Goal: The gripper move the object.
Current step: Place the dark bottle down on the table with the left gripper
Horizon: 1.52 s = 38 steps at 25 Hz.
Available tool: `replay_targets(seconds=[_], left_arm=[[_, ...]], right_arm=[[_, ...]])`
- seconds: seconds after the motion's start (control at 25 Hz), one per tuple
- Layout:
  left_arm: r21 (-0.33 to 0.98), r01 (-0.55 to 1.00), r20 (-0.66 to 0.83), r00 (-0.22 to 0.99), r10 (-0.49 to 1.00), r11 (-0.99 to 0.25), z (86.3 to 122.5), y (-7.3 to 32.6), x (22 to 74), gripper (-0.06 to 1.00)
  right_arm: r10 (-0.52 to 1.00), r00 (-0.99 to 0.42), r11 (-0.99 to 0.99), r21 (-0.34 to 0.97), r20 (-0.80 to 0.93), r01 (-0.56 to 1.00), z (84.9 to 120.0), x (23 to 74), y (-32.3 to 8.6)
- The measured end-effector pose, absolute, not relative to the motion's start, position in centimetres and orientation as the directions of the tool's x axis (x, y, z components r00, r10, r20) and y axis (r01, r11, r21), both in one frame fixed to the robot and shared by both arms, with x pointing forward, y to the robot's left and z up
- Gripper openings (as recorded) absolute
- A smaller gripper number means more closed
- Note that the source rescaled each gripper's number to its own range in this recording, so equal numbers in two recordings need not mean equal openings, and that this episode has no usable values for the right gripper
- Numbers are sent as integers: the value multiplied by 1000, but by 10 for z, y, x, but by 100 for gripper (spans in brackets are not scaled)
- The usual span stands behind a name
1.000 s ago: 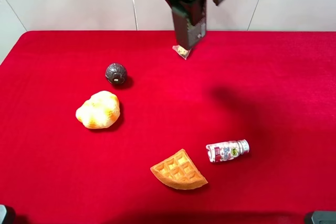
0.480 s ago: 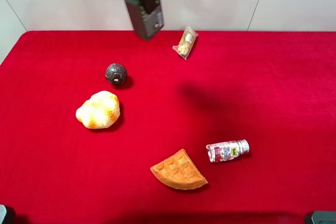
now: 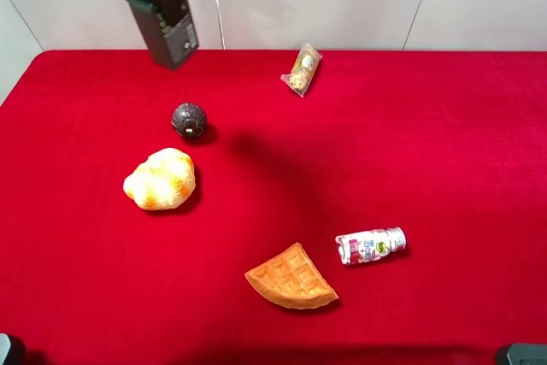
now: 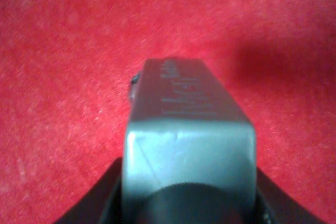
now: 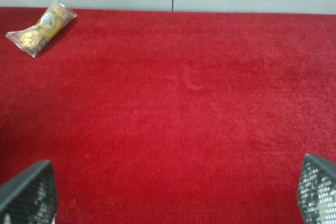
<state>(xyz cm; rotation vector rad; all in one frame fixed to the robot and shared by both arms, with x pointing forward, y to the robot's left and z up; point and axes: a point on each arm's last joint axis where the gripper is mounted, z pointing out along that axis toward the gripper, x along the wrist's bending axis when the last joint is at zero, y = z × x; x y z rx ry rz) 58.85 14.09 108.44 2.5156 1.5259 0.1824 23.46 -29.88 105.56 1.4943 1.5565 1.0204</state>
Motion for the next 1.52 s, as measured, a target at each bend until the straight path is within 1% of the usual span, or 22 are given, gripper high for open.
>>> replay_targets(seconds=[0.32, 0.6, 1.0, 1.16, 1.52], left_arm=[[197, 887, 60, 414, 909, -417, 1077, 172, 599, 0], [180, 896, 78, 399, 913, -407, 1071, 180, 605, 0], [95, 904, 90, 409, 908, -417, 1034, 178, 617, 0], [104, 900, 111, 413, 904, -424, 1020, 179, 623, 0], [161, 901, 102, 390, 915, -402, 987, 194, 626, 0]], right_arm=[[999, -51, 7, 911, 16, 413, 1056, 235, -299], [999, -51, 7, 910, 16, 414, 1056, 235, -299], [999, -51, 7, 910, 16, 414, 1056, 235, -299], [999, -51, 7, 910, 16, 414, 1056, 235, -299], [999, -51, 7, 911, 16, 413, 1056, 235, -299]])
